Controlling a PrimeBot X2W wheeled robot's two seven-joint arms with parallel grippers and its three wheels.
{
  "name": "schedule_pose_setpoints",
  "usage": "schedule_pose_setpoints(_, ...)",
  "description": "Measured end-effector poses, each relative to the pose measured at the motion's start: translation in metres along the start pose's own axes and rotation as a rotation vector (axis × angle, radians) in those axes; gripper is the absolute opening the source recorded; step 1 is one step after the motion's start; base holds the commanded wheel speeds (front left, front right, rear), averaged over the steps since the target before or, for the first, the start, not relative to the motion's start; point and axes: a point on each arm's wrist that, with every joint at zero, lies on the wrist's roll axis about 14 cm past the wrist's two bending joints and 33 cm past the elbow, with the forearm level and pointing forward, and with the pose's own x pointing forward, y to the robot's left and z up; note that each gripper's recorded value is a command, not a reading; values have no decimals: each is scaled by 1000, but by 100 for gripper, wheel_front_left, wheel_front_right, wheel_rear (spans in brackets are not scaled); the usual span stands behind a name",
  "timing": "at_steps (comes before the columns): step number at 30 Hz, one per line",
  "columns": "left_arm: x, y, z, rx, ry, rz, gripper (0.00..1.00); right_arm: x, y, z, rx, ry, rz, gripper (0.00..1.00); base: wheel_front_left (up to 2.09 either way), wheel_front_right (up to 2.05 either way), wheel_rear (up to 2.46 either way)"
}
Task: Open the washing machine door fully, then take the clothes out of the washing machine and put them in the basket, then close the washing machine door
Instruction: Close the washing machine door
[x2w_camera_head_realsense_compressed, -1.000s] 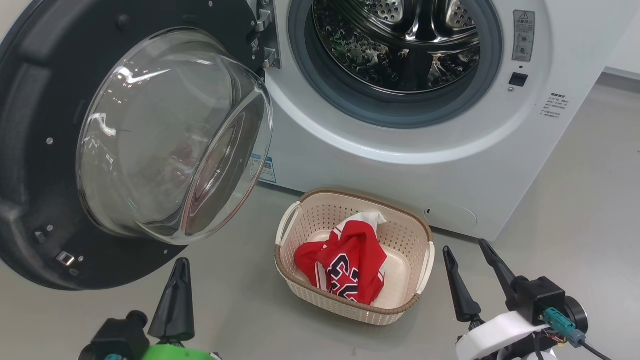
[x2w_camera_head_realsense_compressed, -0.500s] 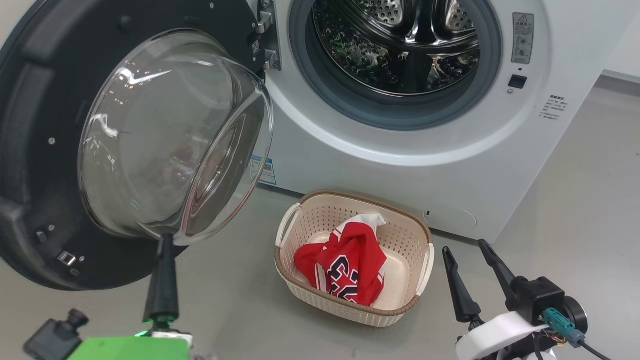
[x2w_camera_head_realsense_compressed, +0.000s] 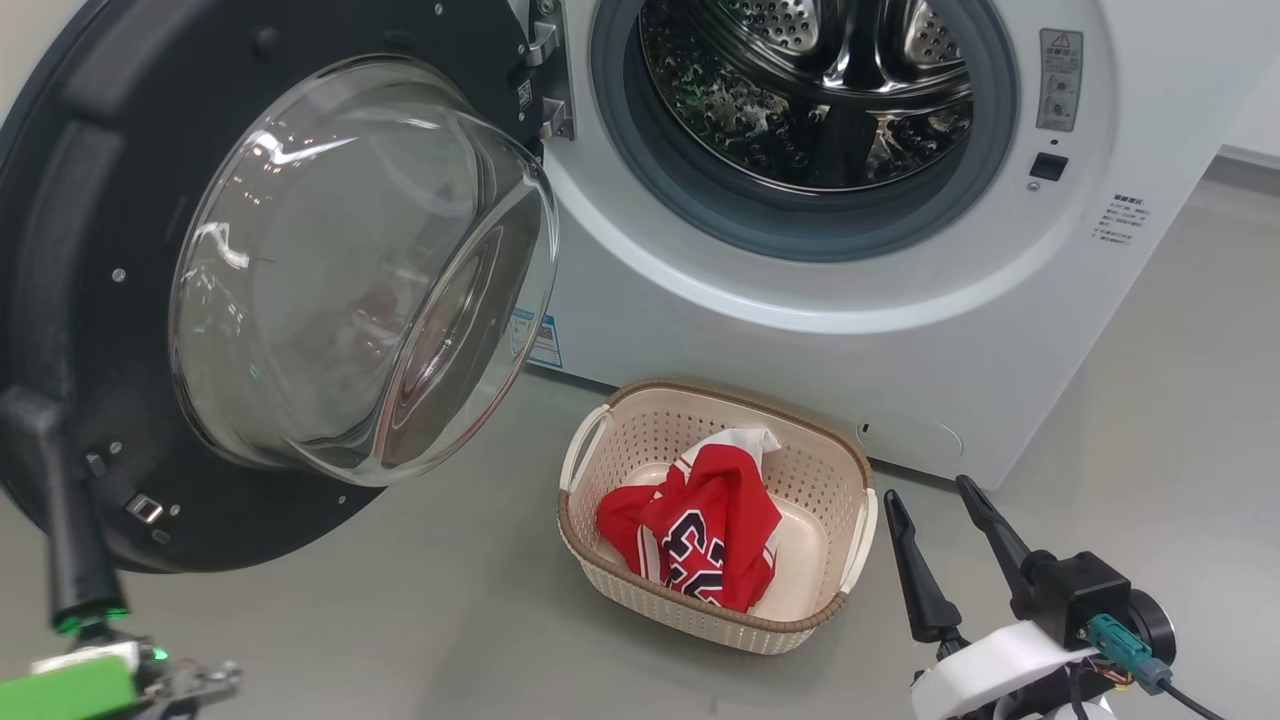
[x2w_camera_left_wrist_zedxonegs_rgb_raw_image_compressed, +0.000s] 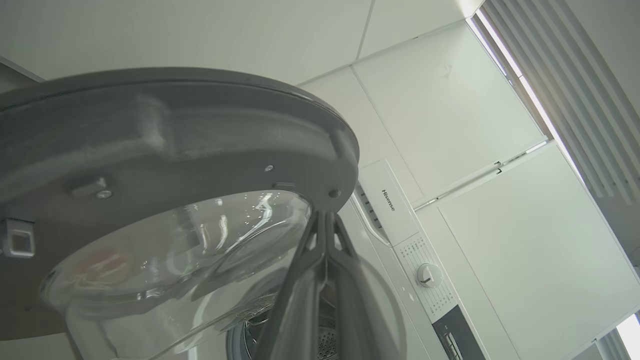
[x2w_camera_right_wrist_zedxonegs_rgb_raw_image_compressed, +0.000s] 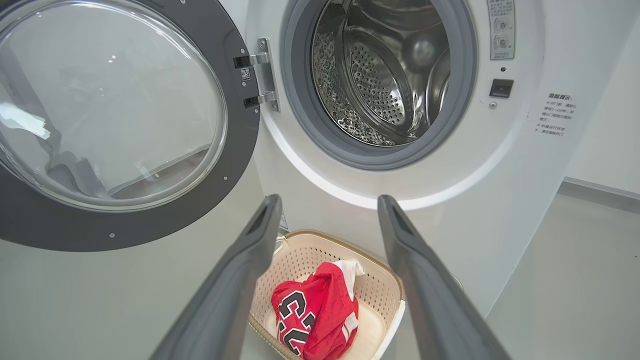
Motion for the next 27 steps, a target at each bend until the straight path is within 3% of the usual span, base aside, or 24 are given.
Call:
schedule_pose_setpoints(8,12,-1,68,106,-156,-13,0,4,1,-4,4,12,14,100,0,0,0)
schedule_pose_setpoints(16,19,23,110,102,-242,76,0,7,-3,-8,2,28,21,100,0,0,0)
schedule_pose_setpoints(22,25,54,127,128,-205,208,0,9,-1,-11,9,40,30,100,0,0,0)
schedule_pose_setpoints(27,34,73,116,63,-123,281,0,9,-4,-14,7,52,29,100,0,0,0)
